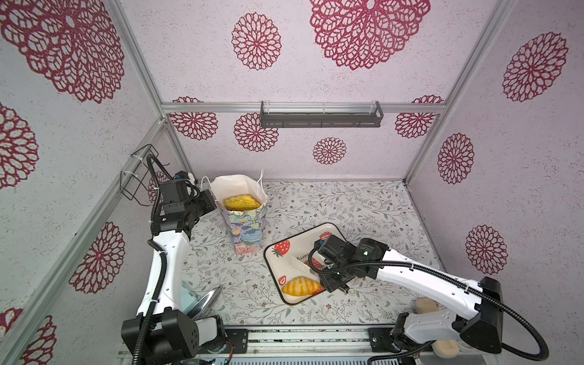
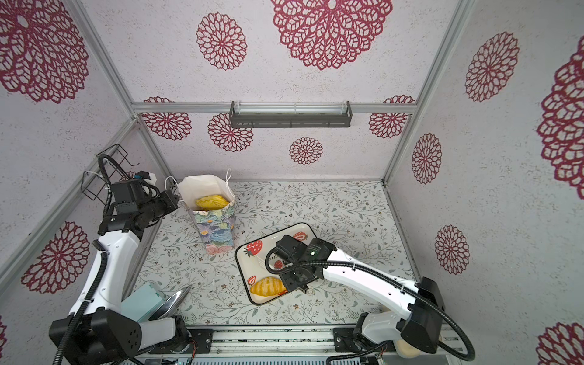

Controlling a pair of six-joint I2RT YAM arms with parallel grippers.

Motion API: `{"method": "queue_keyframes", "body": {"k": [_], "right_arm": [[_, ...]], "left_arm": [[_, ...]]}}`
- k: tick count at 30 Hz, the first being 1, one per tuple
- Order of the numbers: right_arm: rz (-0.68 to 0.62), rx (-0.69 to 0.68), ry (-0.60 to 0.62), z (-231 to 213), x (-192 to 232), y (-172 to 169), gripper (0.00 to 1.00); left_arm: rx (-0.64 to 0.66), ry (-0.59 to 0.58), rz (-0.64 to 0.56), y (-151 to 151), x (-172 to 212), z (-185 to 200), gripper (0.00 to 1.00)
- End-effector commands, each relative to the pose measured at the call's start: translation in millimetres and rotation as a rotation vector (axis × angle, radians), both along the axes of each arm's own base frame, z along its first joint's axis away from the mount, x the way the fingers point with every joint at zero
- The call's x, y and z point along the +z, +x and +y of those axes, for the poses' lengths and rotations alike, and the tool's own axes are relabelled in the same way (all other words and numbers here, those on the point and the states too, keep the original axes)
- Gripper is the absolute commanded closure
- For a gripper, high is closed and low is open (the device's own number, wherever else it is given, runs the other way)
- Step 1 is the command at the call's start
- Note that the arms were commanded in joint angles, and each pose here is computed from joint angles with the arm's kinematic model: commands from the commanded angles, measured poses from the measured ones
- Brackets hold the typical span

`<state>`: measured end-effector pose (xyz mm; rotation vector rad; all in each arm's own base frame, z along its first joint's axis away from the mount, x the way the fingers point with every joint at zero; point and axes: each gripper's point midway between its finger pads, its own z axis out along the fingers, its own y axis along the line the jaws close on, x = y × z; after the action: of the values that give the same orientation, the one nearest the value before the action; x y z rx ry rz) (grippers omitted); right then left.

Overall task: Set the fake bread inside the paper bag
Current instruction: 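Lower the right gripper's tongs around the last croissant on the tray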

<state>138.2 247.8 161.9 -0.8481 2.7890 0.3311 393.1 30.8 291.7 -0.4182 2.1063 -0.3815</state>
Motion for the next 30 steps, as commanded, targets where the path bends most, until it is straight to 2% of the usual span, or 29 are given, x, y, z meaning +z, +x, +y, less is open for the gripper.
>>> {"method": "queue_keyframes", "body": {"k": [1,15,30], "right_arm": [[-0.01,0.035,-0.021,-1.7,1.3,-3.1,0.45],[0.039,0.172,-0.074,11.6,-12.8,-33.1,0.44],[0.077,0.246,-0.163,-1.8,-27.7,-48.6,0.41]], "left_arm": [[-0.016,0.002,0.011,-1.9,-1.5,-4.7,1.0],[-0.021,0.002,0.014,-1.3,-3.0,-5.5,1.0],[-0.022,0.002,0.017,-1.2,-3.2,-5.6,1.0]]}}
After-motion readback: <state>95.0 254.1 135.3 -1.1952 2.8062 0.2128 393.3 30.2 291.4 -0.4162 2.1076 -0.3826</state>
